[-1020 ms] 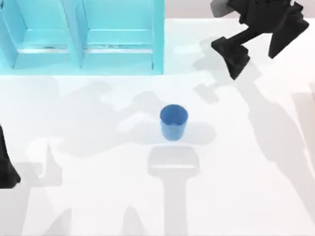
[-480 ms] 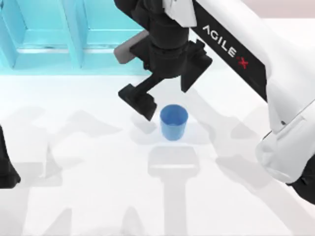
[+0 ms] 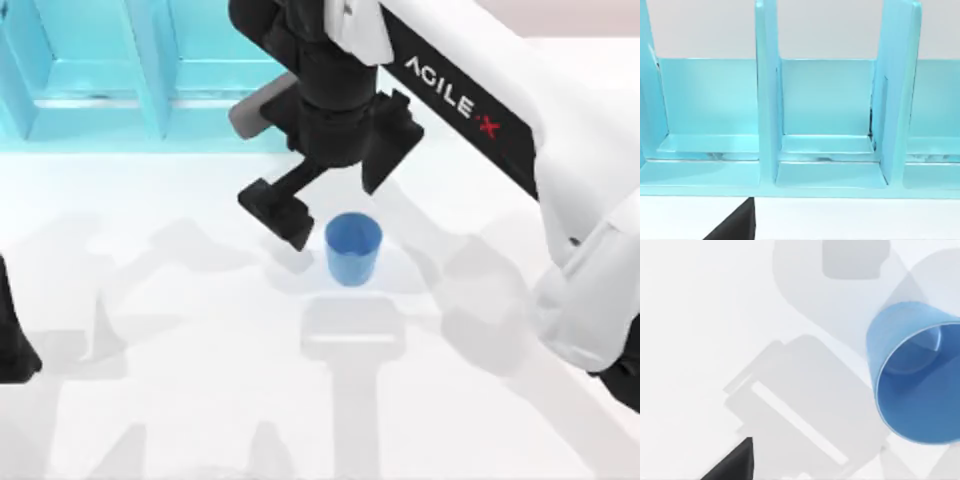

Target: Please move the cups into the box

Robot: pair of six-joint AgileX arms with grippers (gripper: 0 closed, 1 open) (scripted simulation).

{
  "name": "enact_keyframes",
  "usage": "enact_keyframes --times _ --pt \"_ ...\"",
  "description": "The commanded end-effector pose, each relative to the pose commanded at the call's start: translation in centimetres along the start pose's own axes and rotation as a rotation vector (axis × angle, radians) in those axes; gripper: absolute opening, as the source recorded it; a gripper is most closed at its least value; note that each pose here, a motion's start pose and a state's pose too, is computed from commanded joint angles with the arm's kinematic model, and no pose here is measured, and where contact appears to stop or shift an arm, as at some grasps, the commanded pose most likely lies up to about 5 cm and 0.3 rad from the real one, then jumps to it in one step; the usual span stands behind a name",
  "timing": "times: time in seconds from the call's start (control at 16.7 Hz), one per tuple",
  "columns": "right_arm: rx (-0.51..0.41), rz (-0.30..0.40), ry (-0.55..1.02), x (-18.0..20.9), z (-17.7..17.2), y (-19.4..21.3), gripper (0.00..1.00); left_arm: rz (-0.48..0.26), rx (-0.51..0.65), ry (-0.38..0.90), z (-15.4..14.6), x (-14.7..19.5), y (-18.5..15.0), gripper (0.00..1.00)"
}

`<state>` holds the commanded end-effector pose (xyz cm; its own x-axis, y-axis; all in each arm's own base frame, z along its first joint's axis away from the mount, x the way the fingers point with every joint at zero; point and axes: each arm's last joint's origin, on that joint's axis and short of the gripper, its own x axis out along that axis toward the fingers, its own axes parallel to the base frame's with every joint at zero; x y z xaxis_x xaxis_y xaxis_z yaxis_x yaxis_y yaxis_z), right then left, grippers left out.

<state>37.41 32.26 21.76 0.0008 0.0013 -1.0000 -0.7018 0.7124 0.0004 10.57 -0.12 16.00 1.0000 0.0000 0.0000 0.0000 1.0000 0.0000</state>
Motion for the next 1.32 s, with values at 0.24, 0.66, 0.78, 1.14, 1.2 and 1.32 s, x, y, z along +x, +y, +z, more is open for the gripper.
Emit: enact_keyframes --times 0.24,0.66,0.78,1.14,1.2,1.32 --pt "0.000 0.000 0.003 3.2 0.5 0.0 1.00 0.000 0.000 0.000 0.0 0.0 0.0 1.00" --pt "0.000 0.000 0.002 8.0 -0.2 0.1 1.00 0.000 0.000 0.000 0.0 0.0 0.0 1.00" --pt "0.000 0.000 0.001 8.2 -0.2 0.1 1.00 0.000 0.000 0.000 0.0 0.0 0.0 1.00" --pt "0.000 0.000 0.001 8.2 -0.2 0.1 0.70 0.000 0.000 0.000 0.0 0.0 0.0 1.00" --pt "0.000 0.000 0.001 8.2 -0.2 0.1 0.62 0.000 0.000 0.000 0.0 0.0 0.0 1.00" --pt "0.000 0.000 0.001 8.2 -0.2 0.1 0.47 0.000 0.000 0.000 0.0 0.0 0.0 1.00"
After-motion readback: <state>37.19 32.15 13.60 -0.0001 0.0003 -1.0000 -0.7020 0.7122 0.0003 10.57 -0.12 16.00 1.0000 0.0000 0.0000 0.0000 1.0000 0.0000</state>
